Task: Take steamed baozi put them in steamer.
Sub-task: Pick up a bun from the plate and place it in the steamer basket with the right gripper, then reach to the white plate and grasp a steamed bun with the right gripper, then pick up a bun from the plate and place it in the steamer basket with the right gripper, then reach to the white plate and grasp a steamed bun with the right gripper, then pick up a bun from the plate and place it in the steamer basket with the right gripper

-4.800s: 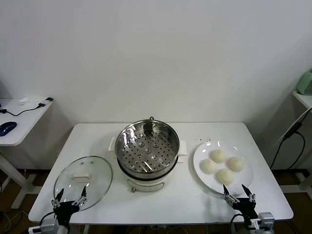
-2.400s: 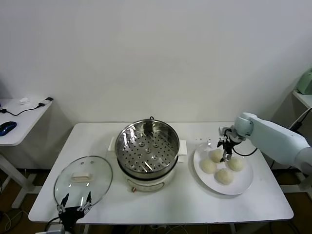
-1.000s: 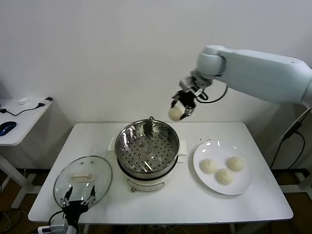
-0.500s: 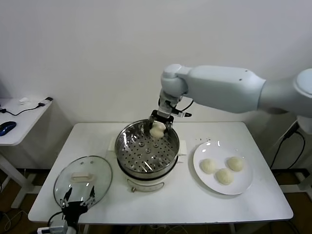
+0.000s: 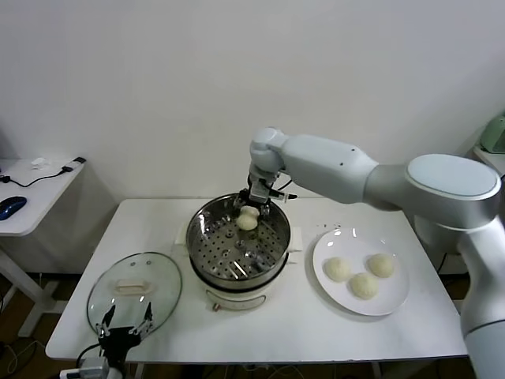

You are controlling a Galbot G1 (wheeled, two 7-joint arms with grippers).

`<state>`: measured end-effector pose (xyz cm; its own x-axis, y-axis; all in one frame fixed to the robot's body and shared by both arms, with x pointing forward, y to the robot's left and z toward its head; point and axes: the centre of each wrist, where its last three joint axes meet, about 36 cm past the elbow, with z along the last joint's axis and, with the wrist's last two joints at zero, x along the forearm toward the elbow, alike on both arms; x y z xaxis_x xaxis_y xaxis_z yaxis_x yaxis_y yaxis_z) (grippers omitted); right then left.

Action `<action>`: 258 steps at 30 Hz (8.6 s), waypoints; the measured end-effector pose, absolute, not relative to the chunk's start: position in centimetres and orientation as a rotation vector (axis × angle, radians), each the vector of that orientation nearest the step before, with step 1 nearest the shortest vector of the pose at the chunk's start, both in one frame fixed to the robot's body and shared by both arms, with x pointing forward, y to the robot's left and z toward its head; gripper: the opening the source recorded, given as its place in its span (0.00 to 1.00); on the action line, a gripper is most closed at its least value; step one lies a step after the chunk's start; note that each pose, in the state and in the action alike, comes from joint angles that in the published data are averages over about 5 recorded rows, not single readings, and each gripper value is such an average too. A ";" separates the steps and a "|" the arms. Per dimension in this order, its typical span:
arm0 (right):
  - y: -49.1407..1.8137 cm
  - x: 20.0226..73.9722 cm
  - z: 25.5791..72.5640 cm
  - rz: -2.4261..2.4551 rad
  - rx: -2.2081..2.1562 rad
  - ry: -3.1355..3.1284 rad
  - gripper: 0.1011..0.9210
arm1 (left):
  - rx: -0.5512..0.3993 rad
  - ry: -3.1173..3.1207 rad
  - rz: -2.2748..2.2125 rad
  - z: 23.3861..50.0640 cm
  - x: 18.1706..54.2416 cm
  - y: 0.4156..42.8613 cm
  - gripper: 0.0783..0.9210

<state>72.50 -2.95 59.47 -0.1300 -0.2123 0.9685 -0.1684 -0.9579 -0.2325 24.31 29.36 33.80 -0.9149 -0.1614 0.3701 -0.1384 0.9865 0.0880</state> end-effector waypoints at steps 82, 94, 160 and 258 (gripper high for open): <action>-29.6 63.1 45.7 -2.264 -2.203 2.624 0.83 | 0.194 -2.767 -0.074 33.3 24.8 28.6 0.88; -29.0 63.4 45.5 -2.289 -2.183 2.621 0.54 | 0.191 -2.766 -0.072 33.4 24.9 28.4 0.88; 6.7 60.7 57.6 -2.221 -2.070 2.252 0.52 | 0.119 -2.816 -0.057 35.6 24.2 26.5 0.88; -32.3 62.7 56.4 -2.383 -2.152 2.369 0.57 | 0.145 -2.789 -0.072 35.4 24.4 26.8 0.88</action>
